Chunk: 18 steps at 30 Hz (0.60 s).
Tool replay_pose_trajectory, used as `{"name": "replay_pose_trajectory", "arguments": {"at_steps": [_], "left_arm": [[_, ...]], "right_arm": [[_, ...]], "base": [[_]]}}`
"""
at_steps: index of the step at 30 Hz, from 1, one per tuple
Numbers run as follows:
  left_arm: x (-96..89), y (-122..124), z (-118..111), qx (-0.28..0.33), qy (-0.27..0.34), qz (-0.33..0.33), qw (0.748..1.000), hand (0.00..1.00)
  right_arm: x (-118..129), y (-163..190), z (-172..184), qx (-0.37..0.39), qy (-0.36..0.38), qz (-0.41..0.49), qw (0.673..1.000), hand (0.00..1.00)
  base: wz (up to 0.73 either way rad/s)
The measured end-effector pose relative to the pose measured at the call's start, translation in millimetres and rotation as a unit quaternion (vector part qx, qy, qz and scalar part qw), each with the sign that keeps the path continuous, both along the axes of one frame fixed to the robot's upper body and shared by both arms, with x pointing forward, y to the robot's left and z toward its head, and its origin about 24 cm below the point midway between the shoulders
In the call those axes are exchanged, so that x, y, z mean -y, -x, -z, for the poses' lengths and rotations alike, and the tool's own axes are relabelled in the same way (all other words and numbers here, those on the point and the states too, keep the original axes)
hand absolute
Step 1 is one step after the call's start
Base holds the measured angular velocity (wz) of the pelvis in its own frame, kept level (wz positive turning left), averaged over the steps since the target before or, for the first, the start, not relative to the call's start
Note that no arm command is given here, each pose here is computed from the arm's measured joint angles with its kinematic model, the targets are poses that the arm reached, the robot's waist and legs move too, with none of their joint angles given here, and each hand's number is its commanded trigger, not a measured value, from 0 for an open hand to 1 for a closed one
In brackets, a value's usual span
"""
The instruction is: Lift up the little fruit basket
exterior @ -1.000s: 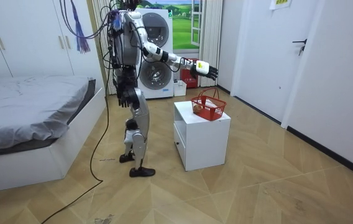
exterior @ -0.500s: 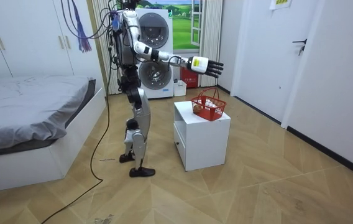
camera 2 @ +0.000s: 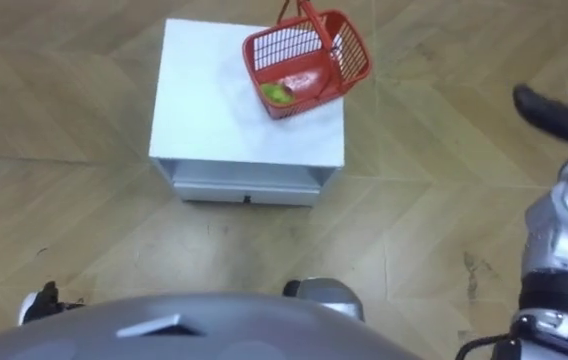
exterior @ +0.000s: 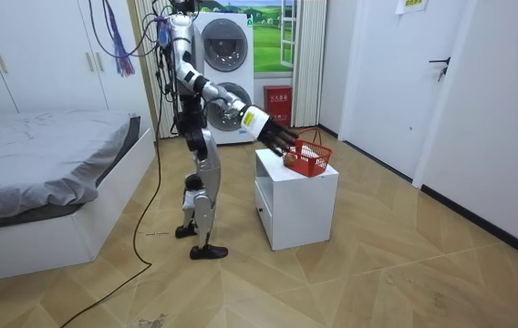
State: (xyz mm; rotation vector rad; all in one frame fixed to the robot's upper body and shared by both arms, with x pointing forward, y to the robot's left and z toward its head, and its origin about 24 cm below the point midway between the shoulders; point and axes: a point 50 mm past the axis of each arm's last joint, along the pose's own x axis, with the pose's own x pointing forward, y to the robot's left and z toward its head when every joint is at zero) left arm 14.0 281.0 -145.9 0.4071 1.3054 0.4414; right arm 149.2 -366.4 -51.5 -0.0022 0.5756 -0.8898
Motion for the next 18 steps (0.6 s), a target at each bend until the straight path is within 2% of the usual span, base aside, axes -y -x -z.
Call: {"name": "replay_pose_trajectory", "arguments": {"at_steps": [4,7,10,13,18], "left_arm": [[1.7,1.1,0.7,-0.002,0.002,-0.002,1.000,0.00],[4.9,1.5,3.0,-0.007,0.008,-0.003,1.000,0.00],[11.6,3.2,6.4,-0.013,0.020,-0.006,1.000,0.00],[17.0,-0.6,8.2,-0.012,0.025,0.003,1.000,0.00],[24.6,-5.6,11.3,-0.014,0.034,0.011,0.999,0.00]], "right_arm": [[-5.7,49.9,43.6,-0.104,-0.085,0.034,0.990,0.00],[-32.0,105.9,78.3,-0.202,-0.159,0.056,0.965,0.00],[-60.3,135.1,95.7,-0.242,-0.212,0.063,0.945,0.00],[-85.0,147.7,106.8,-0.288,-0.237,0.027,0.927,0.00],[-105.7,146.5,113.9,-0.335,-0.235,-0.055,0.911,0.00]], "base": [[0.07],[0.04],[-0.04],[0.00],[-0.02]]}}
